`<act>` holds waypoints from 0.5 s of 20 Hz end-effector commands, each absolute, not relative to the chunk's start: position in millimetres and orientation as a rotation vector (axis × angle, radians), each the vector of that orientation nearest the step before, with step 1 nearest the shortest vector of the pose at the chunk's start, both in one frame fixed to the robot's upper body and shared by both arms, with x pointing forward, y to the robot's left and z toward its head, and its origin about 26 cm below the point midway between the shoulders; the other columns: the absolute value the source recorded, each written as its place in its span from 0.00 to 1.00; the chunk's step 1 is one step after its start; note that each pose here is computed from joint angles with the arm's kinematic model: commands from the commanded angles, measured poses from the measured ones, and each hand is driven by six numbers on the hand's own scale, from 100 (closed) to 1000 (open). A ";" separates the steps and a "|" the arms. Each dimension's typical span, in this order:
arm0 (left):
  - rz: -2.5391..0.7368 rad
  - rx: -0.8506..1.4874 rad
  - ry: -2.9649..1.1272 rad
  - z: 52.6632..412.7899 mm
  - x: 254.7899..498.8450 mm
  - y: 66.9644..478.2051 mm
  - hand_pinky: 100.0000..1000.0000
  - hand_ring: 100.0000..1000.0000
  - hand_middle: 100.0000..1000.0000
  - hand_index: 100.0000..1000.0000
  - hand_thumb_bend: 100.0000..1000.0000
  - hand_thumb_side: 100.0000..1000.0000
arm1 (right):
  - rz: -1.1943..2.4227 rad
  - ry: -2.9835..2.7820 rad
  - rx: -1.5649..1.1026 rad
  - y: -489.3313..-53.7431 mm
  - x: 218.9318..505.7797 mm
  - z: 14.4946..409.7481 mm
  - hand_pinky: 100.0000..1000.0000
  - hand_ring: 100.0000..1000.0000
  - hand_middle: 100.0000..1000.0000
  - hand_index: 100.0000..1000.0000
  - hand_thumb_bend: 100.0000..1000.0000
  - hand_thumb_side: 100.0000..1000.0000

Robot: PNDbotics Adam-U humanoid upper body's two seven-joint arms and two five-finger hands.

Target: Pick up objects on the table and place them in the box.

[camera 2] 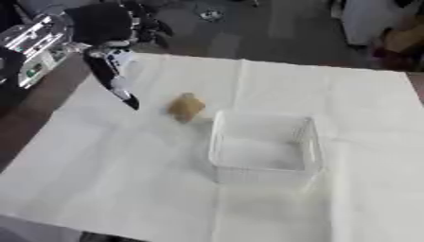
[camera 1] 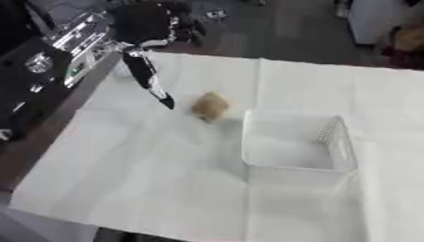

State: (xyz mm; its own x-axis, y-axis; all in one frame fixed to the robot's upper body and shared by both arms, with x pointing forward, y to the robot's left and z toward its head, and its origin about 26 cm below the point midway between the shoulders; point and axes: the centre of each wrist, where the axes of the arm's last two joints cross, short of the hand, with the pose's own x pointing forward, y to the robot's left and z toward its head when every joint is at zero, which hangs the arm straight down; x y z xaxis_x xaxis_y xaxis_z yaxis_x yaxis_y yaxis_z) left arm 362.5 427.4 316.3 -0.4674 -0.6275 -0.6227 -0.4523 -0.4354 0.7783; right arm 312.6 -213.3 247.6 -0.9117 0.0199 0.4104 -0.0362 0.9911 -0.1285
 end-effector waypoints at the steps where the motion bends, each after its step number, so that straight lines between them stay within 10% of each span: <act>1: -2.071 1.591 -1.568 329.1 362.0 426.8 0.92 0.76 0.81 0.79 0.98 0.84 | 0.196 -2.745 0.029 -210.5 310.4 256.2 0.00 0.29 0.36 0.77 0.07 1.00; 10: -2.143 1.609 -1.509 331.2 368.3 422.5 0.94 0.77 0.82 0.80 0.98 0.88 | 0.213 -2.751 0.047 -206.5 310.5 260.0 0.00 0.29 0.36 0.77 0.07 1.00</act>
